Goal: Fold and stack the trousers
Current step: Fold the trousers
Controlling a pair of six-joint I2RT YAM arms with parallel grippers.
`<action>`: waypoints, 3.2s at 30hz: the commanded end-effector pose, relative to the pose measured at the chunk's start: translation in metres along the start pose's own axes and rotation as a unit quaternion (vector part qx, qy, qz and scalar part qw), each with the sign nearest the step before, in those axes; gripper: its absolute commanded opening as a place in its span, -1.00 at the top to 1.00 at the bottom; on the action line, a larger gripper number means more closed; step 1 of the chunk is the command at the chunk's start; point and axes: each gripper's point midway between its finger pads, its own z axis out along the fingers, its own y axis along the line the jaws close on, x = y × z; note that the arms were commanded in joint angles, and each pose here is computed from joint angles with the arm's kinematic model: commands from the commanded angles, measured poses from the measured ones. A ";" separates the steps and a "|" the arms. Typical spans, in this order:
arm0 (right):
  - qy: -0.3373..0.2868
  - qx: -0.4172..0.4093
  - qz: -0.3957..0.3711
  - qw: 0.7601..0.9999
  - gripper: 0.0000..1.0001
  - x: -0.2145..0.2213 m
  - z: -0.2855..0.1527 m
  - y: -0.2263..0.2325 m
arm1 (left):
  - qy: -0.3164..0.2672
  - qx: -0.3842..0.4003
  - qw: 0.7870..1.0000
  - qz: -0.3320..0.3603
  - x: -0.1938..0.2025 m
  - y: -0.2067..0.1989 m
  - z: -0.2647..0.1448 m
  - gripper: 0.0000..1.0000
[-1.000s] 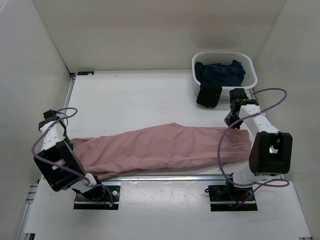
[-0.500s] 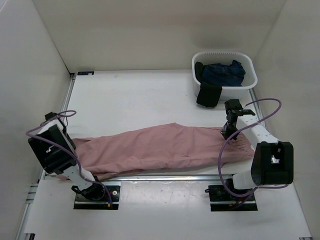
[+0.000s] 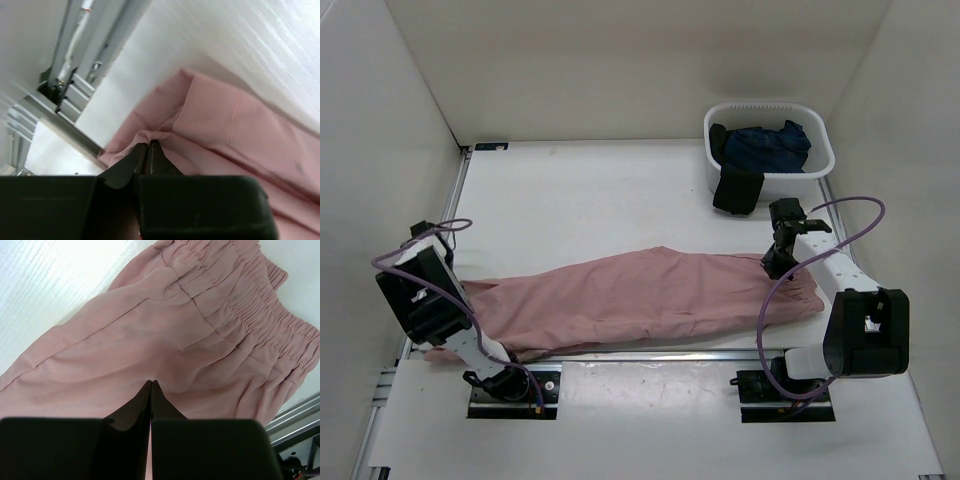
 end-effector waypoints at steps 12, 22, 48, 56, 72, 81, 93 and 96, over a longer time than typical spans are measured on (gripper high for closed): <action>0.012 0.079 -0.019 0.997 1.00 0.009 0.015 -0.026 | -0.154 0.005 0.988 -0.016 -0.062 0.019 -0.117 0.72; 0.012 0.085 -0.025 0.996 0.89 0.010 0.022 -0.027 | -0.085 -0.044 0.995 0.002 -0.062 0.014 -0.058 0.32; 0.017 0.064 0.068 0.995 1.00 0.009 0.015 -0.046 | -0.086 -0.043 0.988 0.119 0.012 -0.032 -0.056 0.29; -0.022 0.080 0.042 0.996 1.00 -0.027 0.024 -0.050 | -0.070 -0.059 0.992 0.086 -0.017 -0.022 -0.042 0.19; 0.004 -0.003 0.170 0.985 -0.98 0.001 -0.035 -0.070 | -0.019 -0.023 0.993 0.117 0.021 -0.041 -0.019 0.07; 0.027 -0.026 0.260 0.965 -0.98 0.024 0.052 -0.054 | -0.020 -0.032 0.989 0.141 0.026 -0.046 -0.020 0.07; 0.066 0.012 0.305 0.950 1.00 0.013 0.094 -0.060 | -0.002 -0.045 0.986 0.161 0.013 -0.057 -0.010 0.07; 0.035 0.044 0.315 0.947 1.00 -0.019 0.086 -0.086 | -0.026 -0.026 0.984 0.175 -0.010 -0.081 -0.018 0.07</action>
